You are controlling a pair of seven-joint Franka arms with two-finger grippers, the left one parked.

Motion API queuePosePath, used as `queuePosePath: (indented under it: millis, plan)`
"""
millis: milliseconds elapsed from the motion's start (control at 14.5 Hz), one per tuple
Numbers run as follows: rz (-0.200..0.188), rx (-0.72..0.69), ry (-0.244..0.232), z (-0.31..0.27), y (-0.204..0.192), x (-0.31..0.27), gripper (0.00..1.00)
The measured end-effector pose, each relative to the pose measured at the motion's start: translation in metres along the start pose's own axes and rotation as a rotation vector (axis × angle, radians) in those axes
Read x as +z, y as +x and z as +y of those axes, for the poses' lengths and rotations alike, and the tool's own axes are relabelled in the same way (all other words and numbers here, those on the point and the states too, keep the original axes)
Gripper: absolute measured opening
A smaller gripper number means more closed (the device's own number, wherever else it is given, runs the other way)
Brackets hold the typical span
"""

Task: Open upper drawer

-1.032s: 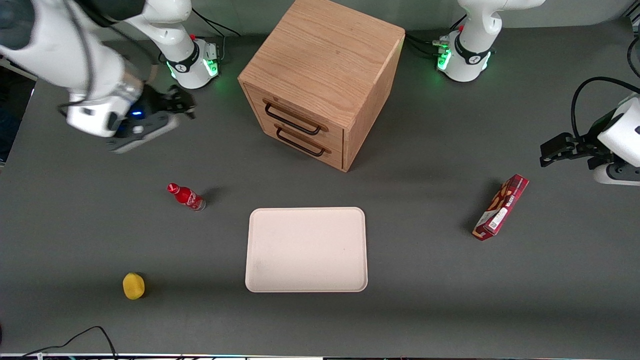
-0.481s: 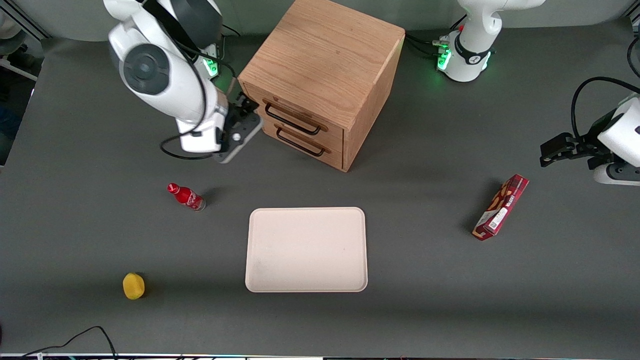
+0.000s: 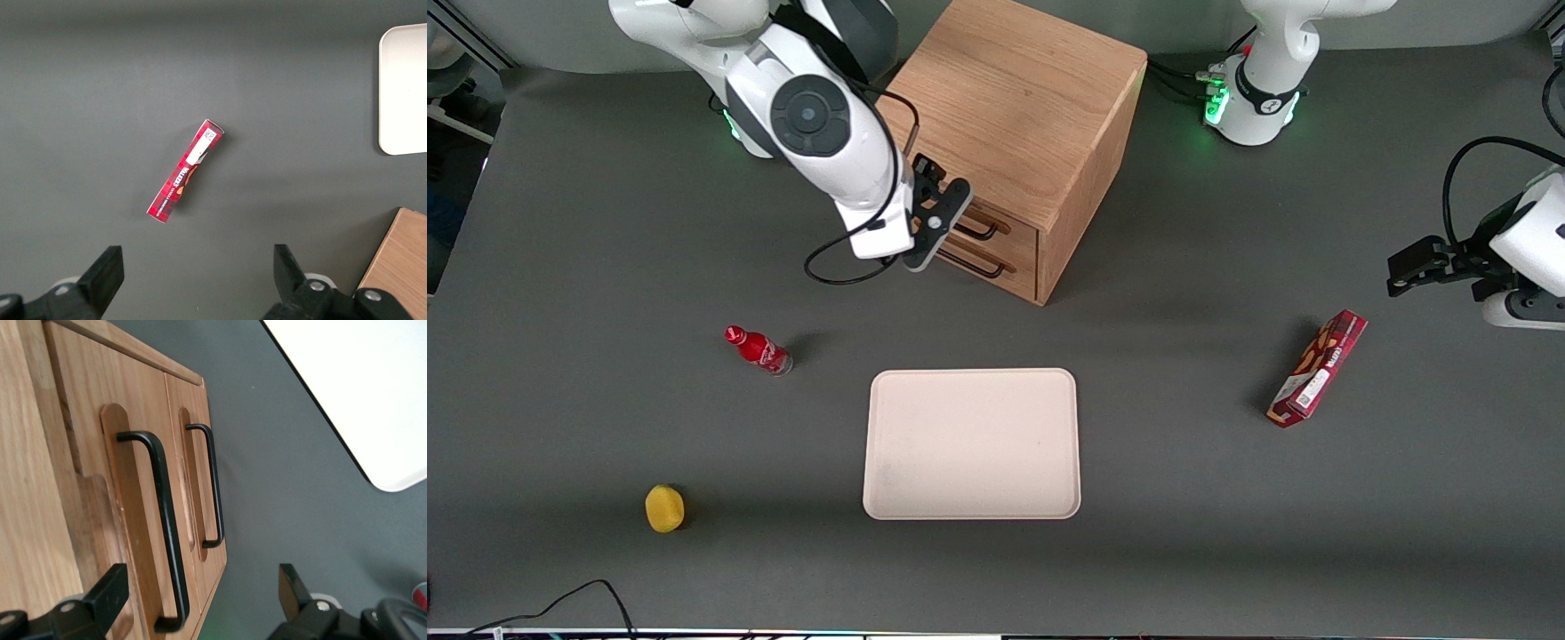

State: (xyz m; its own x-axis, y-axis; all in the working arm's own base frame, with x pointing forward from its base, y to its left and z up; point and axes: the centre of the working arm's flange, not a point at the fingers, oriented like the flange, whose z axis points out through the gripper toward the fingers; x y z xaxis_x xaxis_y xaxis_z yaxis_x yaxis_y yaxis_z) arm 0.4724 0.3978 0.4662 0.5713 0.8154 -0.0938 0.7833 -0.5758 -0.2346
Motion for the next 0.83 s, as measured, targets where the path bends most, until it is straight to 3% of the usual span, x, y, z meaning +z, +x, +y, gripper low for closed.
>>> queuePosePath:
  millis: [825]
  plan:
    - [-0.011,-0.016,0.035,0.013,0.018,0.038,1.00]
